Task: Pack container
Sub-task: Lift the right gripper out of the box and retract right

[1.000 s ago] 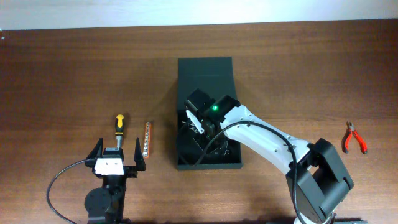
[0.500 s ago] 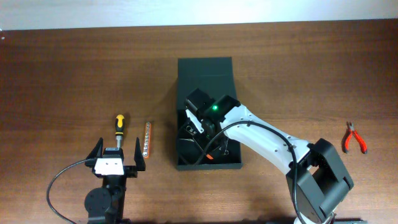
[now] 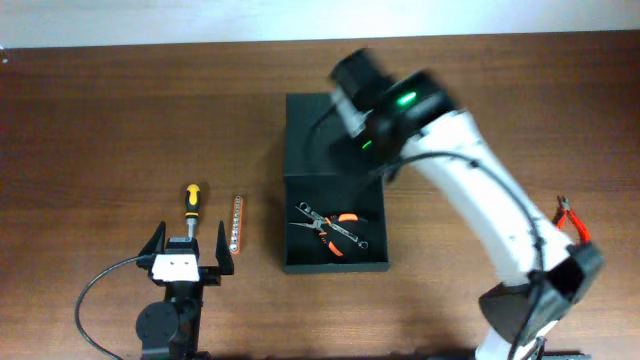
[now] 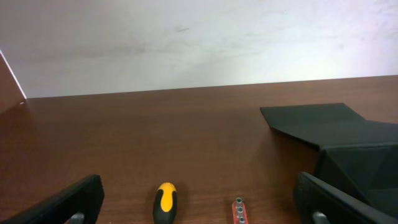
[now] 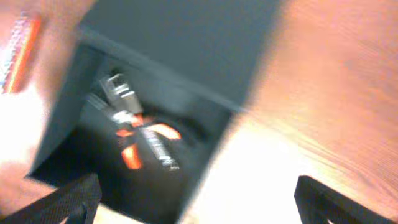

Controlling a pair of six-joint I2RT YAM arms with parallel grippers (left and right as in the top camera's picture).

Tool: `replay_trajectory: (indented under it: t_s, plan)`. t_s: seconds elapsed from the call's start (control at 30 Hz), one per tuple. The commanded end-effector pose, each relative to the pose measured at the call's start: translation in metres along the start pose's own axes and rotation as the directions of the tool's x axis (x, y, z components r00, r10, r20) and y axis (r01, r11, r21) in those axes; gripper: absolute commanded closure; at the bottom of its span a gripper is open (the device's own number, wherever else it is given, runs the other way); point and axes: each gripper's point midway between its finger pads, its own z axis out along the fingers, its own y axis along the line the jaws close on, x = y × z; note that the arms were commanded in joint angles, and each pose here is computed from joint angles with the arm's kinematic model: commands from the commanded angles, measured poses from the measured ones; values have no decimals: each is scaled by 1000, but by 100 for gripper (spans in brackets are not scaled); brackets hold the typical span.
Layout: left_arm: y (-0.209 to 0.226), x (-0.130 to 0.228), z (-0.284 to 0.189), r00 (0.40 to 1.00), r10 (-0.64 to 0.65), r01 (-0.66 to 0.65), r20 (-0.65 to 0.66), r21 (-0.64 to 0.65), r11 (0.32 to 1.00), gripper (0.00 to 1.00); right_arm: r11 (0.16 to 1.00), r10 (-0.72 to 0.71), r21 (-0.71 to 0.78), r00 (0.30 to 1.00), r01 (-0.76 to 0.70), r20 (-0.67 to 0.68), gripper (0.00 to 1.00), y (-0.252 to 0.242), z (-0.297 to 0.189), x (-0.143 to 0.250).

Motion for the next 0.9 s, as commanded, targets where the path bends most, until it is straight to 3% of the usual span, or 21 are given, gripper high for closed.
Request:
replay_trajectory:
  t_s: [0.0, 0.23, 0.4, 0.57, 0.67, 0.73, 0.8, 0.87]
  plan:
    - [2, 2, 0, 1000, -3, 3, -1, -8, 1000, 1, 972, 206, 97, 976, -212, 69, 1, -69, -40, -2]
    - [2, 2, 0, 1000, -3, 3, -1, -8, 1000, 1, 844, 510, 139, 855, -518, 88, 1, -168, -78, 44]
    - [2, 2, 0, 1000, -3, 3, -1, -8, 1000, 1, 745, 621, 161, 761, -648, 186, 1, -215, -114, 79]
    - [2, 2, 0, 1000, -3, 3, -1, -8, 1000, 1, 635, 697, 213, 670, -742, 256, 1, -241, -149, 146]
    - [2, 2, 0, 1000, -3, 3, -1, -8, 1000, 1, 506, 769, 267, 569, -820, 290, 1, -257, -159, 194]
    - [2, 2, 0, 1000, -3, 3, -1, -8, 1000, 1, 440, 817, 215, 488, -872, 307, 1, -264, -156, 207]
    - [2, 2, 0, 1000, -3, 3, -1, -8, 1000, 1, 421, 839, 174, 455, -890, 299, 1, -269, -150, 212]
    - [2, 2, 0, 1000, -3, 3, -1, -8, 1000, 1, 444, 839, 152, 469, -883, 275, 1, -275, -137, 214]
